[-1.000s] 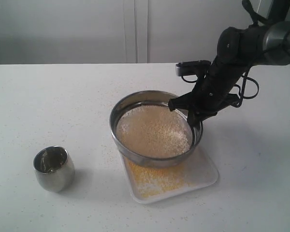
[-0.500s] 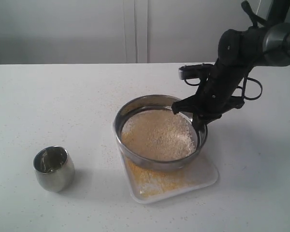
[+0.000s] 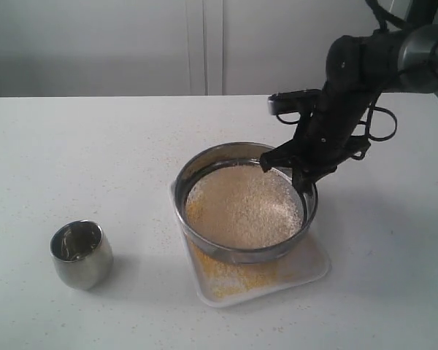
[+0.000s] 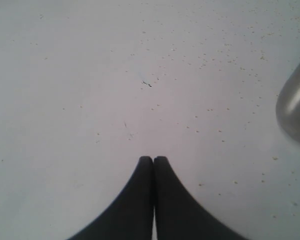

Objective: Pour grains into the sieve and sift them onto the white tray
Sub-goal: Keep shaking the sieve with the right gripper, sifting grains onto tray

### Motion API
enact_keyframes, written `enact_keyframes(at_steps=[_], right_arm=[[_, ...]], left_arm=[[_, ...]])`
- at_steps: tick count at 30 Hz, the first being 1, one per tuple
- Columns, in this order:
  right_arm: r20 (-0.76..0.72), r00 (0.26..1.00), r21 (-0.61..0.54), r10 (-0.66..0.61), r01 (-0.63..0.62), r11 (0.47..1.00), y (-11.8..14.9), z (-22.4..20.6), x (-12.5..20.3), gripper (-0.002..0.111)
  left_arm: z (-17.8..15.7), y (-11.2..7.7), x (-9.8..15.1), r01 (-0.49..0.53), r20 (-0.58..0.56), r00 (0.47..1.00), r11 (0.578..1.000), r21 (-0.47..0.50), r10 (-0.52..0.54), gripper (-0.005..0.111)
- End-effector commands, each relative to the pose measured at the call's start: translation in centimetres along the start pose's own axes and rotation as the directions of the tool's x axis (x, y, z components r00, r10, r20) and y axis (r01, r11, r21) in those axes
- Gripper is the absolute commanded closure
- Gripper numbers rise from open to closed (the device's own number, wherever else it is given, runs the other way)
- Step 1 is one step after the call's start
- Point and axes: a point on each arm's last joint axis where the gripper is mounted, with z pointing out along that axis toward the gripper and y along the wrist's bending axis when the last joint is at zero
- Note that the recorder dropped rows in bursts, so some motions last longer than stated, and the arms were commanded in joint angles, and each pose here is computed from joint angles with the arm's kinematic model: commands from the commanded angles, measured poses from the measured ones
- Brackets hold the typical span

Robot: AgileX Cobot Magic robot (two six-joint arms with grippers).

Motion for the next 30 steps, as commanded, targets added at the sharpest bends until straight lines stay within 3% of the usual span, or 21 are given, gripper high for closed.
enact_keyframes(at_steps=[1, 2, 4, 7, 10, 12, 14, 16, 19, 22, 24, 26, 27, 30], right_arm=[[0.126, 0.979, 0.065, 0.159, -0.168, 0.984, -1.5, -0.7, -1.2, 0.108], [0.072, 0.985, 0.044, 0.158, -0.161, 0.986, -1.3, -0.5, -0.8, 0.108], [-0.018, 0.999, -0.015, 0.039, -0.04, 0.999, 0.1, -0.4, -0.1, 0.108], [0.04, 0.999, 0.02, -0.029, 0.028, 0.999, 0.6, -0.8, -0.4, 0.108], [0.118, 0.99, 0.085, 0.082, -0.092, 0.992, -1.1, -0.7, -1.3, 0.108], [0.071, 0.987, 0.045, 0.143, -0.146, 0.988, -1.1, -0.5, -1.1, 0.108], [-0.019, 1.0, -0.055, 0.007, -0.008, 0.998, 0.9, -0.6, -0.4, 0.108], [0.014, 0.998, -0.047, -0.063, 0.064, 0.997, 1.6, -0.9, -0.6, 0.108], [0.106, 0.992, 0.035, 0.074, -0.078, 0.996, 0.1, -0.6, -1.5, 0.108], [-0.009, 0.99, -0.009, 0.138, -0.138, 0.99, -0.3, -0.3, -0.5, 0.108], [-0.079, 0.997, -0.1, 0.01, -0.018, 0.995, 1.4, -0.4, 0.3, 0.108], [-0.039, 0.997, -0.073, -0.071, 0.068, 0.995, 1.9, -0.5, 0.1, 0.108], [-0.001, 0.998, -0.019, -0.058, 0.057, 0.998, 1.4, -0.4, -0.3, 0.108], [0.039, 0.987, 0.081, 0.157, -0.159, 0.984, -1.1, -0.1, -0.7, 0.108]], left_arm=[[0.1, -0.1, 0.4, 0.007, -0.022, 1.0, 1.0, 0.008, -0.007, 0.107], [0.1, -0.1, 0.4, 0.007, -0.022, 1.0, 1.0, 0.008, -0.007, 0.107], [0.1, -0.1, 0.4, 0.007, -0.022, 1.0, 1.0, 0.008, -0.007, 0.107], [0.1, -0.1, 0.4, 0.007, -0.022, 1.0, 1.0, 0.008, -0.007, 0.107], [0.1, -0.1, 0.4, 0.007, -0.022, 1.0, 1.0, 0.008, -0.007, 0.107], [0.1, -0.1, 0.4, 0.007, -0.022, 1.0, 1.0, 0.008, -0.007, 0.107], [0.1, -0.1, 0.4, 0.007, -0.022, 1.0, 1.0, 0.008, -0.007, 0.107], [0.1, -0.1, 0.4, 0.007, -0.022, 1.0, 1.0, 0.008, -0.007, 0.107], [0.1, -0.1, 0.4, 0.007, -0.022, 1.0, 1.0, 0.008, -0.007, 0.107], [0.1, -0.1, 0.4, 0.007, -0.022, 1.0, 1.0, 0.008, -0.007, 0.107], [0.1, -0.1, 0.4, 0.007, -0.022, 1.0, 1.0, 0.008, -0.007, 0.107], [0.1, -0.1, 0.4, 0.007, -0.022, 1.0, 1.0, 0.008, -0.007, 0.107], [0.1, -0.1, 0.4, 0.007, -0.022, 1.0, 1.0, 0.008, -0.007, 0.107], [0.1, -0.1, 0.4, 0.007, -0.022, 1.0, 1.0, 0.008, -0.007, 0.107]])
